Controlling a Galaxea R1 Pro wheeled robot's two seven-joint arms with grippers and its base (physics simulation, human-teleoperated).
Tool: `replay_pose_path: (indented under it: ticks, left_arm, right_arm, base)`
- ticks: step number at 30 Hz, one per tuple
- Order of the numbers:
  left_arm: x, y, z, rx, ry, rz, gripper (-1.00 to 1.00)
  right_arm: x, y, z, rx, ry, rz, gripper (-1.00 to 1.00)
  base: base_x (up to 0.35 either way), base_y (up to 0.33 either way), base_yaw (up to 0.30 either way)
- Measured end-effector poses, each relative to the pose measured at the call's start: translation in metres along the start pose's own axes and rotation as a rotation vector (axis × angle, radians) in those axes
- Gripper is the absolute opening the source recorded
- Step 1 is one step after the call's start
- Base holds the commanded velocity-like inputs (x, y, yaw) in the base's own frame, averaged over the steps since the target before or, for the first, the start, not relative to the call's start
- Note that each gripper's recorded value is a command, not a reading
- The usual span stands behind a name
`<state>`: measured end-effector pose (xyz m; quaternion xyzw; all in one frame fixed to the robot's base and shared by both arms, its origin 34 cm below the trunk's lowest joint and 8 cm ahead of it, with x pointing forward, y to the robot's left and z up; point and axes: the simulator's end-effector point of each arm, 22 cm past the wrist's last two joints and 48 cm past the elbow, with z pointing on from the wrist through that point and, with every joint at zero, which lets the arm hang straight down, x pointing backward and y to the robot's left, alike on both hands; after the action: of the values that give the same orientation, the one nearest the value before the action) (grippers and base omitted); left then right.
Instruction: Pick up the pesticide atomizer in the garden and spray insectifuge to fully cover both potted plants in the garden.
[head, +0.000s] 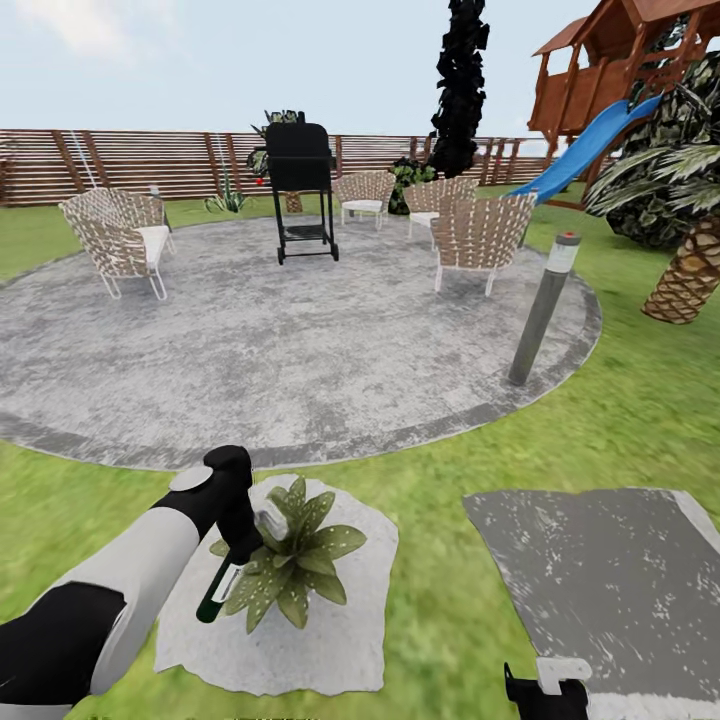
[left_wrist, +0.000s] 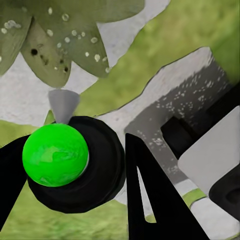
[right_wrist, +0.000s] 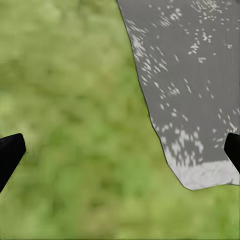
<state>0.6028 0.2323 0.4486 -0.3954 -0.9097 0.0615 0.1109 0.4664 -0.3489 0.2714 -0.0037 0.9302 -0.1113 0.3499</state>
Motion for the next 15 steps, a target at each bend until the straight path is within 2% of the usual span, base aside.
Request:
replay_pose_path:
  ticks: [9, 12, 15]
  left_arm:
    - [-0.0006, -0.0001, -0.0002, -0.001, -0.002, -0.013, -1.0]
    - [-0.0009, -0.0001, -0.0007, -0.002, -0.003, -0.013, -1.0]
    - [-0.0023, -0.0013, -0.0008, -0.002, -0.004, -0.011, -1.0]
  right_arm:
    - [-0.0003, 0.0016, 0.0, -0.003, 0.0, -0.001, 1.0]
    - [-0.0004, 0.0013, -0.0002, -0.002, -0.001, 0.001, 1.0]
    - [-0.0005, 0.0011, -0.0003, -0.002, -0.001, 0.001, 1.0]
  base:
    - [0.005, 0.0, 0.276]
    - [0.188, -0.022, 0.273]
    - [0.284, -0.107, 0.105]
